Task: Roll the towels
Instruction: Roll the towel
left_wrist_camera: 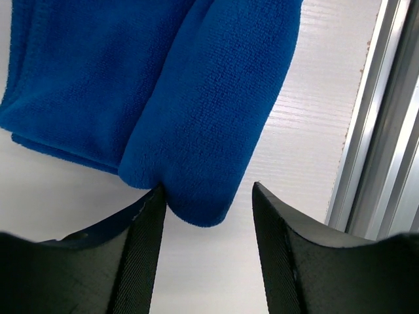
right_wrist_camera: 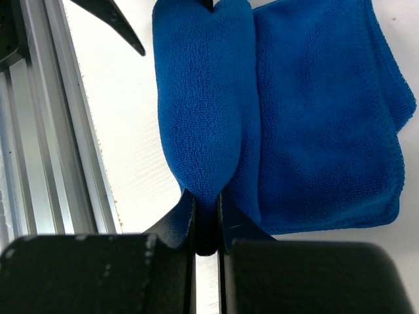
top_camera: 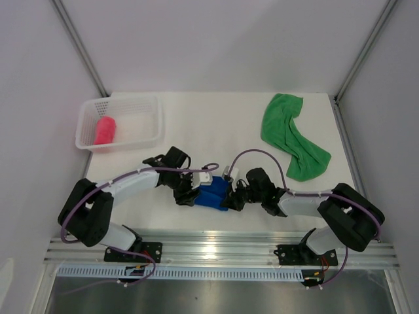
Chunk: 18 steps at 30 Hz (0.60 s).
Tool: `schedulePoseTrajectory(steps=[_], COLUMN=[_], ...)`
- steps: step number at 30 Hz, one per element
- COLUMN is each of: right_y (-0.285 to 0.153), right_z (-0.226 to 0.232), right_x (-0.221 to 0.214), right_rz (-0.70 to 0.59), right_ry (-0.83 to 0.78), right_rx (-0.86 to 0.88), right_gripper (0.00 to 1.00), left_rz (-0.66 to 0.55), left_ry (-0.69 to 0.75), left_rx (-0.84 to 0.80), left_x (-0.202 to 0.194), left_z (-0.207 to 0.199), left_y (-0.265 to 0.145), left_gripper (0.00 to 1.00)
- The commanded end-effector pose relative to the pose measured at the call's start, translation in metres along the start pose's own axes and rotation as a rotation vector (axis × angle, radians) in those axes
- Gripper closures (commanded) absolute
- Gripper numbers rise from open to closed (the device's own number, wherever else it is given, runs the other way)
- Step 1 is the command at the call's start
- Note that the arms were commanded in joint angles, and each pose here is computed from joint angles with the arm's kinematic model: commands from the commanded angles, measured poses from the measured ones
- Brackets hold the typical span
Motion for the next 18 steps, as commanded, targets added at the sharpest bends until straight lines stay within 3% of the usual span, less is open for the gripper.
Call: schedulePoseTrajectory(steps=[1, 4, 5, 8, 13, 18], right_y=[0.003, 0.004, 0.004, 0.001, -0.004, -0.007], right_z=[0.001, 0.0, 0.001, 0.006, 0.021, 0.017], right_x=[-0.006, -0.006, -0.006, -0.005, -0.008, -0.009], right_rz=[0.028, 0.045, 0.052, 0.06, 0.122, 0.134], right_ry=[0.06, 0.082, 0.09, 0.124, 0.209, 0.314], right_rx=[0.045, 0.051, 0.056, 0.083, 0.174, 0.201], right_gripper=[1.0, 1.0, 1.0, 1.0, 1.0, 1.0], left_rz=[-0.008, -0.007, -0.013, -0.025, -0.029, -0.043], left_ry=[0.027, -0.014, -0.023, -0.053, -0.125, -0.216], left_rx=[-0.01, -0.038, -0.045, -0.093, -0.203, -0.187], left_x=[0.003, 0.002, 0.004, 0.003, 0.001, 0.004], left_z=[0.004, 0.0, -0.001, -0.013, -0.035, -0.034], left_y=[0.007, 0.007, 0.005, -0.003, -0.013, -0.011], left_gripper=[0.43, 0.69, 0.82, 0.95, 0.99, 0.9])
Point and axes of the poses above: each gripper's point midway between its finger pads, its own y axis out along the fingers, its own z axis along the line the jaws close on, x = y × z, the point moved 10 cm from there along -y, back along the fingers, and after that the axes turned 9 degrees about y, right-handed, at the moved point
